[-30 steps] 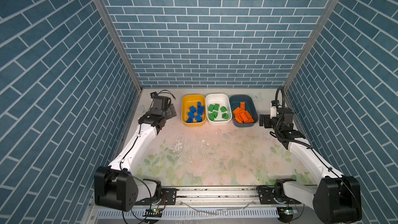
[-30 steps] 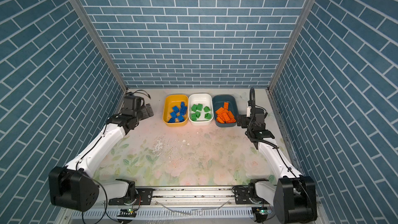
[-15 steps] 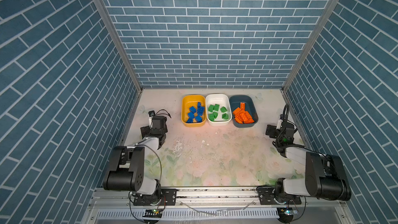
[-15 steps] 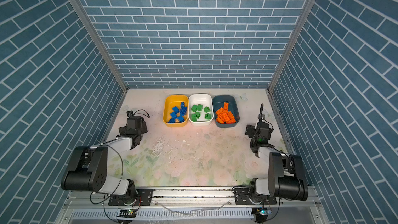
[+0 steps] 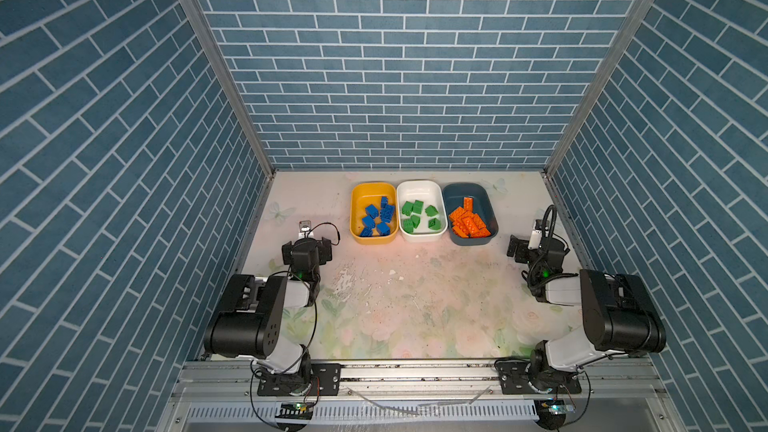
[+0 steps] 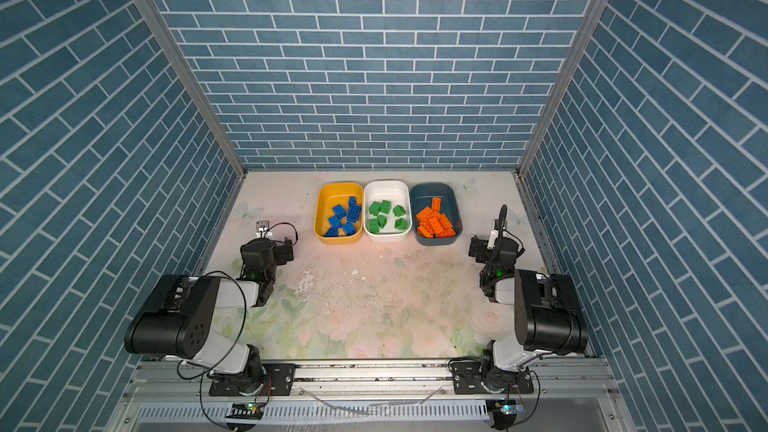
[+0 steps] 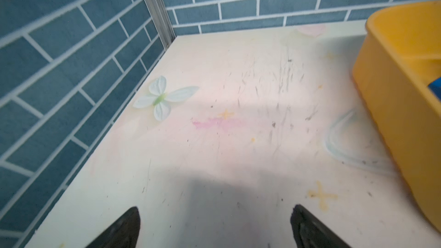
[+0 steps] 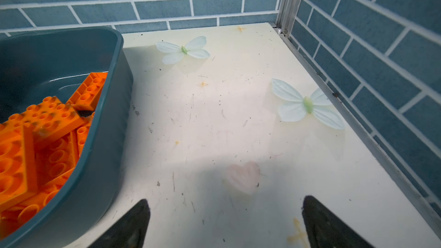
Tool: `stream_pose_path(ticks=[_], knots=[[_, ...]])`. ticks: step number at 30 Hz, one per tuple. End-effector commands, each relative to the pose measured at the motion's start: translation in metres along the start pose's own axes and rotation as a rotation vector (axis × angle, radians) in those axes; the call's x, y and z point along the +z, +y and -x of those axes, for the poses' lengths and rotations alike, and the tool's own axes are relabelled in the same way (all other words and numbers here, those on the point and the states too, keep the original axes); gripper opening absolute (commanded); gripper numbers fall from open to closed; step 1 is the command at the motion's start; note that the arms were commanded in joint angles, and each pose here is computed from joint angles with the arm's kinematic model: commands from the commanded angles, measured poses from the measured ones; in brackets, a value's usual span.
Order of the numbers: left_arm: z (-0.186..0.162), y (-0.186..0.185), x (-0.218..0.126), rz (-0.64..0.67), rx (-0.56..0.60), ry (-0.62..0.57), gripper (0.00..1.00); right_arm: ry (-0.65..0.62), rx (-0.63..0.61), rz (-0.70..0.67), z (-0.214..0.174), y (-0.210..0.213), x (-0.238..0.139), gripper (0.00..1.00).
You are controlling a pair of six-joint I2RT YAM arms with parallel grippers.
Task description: Sort the legos into containers by color
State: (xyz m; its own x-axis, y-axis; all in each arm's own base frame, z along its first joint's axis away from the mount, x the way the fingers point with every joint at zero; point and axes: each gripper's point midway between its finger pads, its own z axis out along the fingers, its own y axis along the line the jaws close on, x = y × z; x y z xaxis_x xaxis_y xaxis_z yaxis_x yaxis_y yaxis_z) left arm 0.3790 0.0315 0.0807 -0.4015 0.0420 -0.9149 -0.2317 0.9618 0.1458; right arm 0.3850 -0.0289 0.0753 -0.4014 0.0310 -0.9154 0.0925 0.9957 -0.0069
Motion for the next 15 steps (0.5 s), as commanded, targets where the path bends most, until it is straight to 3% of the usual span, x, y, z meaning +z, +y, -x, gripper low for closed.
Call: stream_pose_path(ticks=[1,15], knots=[[0.019,-0.0021,0.0005,-0.005,-0.001,-0.065,0.99,-0.05,0.02,-0.015,0.0157,-0.0014,0.002,0.99],[0.0195,-0.0022,0.0004,-0.006,-0.002,-0.066,0.99,-0.028,-0.003,0.036,0.015,0.0077,0.0048,0.99]])
